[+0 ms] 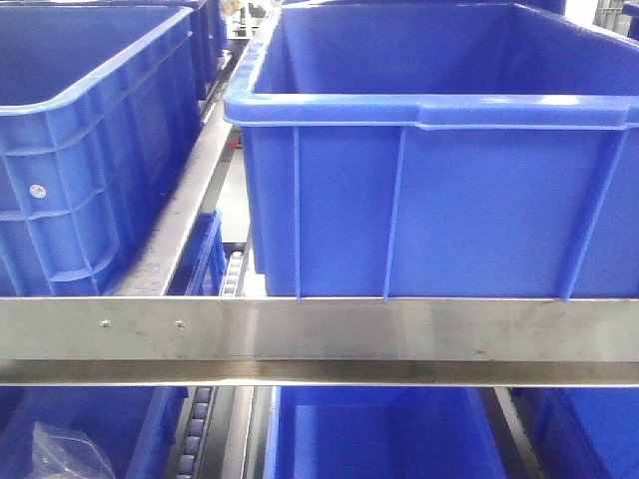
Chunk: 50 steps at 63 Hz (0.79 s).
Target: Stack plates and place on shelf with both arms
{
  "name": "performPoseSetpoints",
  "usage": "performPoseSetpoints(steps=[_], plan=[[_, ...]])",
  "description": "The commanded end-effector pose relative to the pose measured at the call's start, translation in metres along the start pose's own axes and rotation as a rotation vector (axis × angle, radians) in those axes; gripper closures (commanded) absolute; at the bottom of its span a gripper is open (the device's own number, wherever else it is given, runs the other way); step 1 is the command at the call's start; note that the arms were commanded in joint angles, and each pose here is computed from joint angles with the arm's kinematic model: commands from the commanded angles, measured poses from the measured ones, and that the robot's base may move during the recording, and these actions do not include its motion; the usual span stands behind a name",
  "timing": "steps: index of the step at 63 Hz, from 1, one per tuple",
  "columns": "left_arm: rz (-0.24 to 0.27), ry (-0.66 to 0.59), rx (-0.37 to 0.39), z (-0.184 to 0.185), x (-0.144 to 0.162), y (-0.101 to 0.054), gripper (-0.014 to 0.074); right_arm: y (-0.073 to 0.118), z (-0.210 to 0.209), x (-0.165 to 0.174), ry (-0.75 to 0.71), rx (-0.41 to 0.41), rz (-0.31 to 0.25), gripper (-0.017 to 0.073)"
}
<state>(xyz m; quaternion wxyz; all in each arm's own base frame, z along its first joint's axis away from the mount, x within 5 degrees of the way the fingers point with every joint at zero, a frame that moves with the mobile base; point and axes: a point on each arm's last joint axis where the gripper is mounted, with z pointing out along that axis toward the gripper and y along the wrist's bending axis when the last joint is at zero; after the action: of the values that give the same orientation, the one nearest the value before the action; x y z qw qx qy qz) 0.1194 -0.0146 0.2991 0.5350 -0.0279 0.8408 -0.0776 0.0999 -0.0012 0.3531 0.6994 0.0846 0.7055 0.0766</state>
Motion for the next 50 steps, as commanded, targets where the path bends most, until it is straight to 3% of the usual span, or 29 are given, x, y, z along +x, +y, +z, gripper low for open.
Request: performPoseSetpoints(steps=[1,36,50], plan=[[-0.009,-0.105,0.027,-0.004,-0.015,-0.003,0.0503,0.002,-0.002,-0.015,-0.101,-0.007,-0.006,0.0503],[-0.009,-0.105,0.027,-0.004,-0.015,-0.003,0.0503,0.001,-0.016,-0.010,-0.128,-0.015,-0.007,0.0503],[-0.009,-0.105,0.027,-0.004,-0.015,-0.003,0.0503,-0.010,-0.030,0.043,-0.077,-0.003,-0.006,0.0503]])
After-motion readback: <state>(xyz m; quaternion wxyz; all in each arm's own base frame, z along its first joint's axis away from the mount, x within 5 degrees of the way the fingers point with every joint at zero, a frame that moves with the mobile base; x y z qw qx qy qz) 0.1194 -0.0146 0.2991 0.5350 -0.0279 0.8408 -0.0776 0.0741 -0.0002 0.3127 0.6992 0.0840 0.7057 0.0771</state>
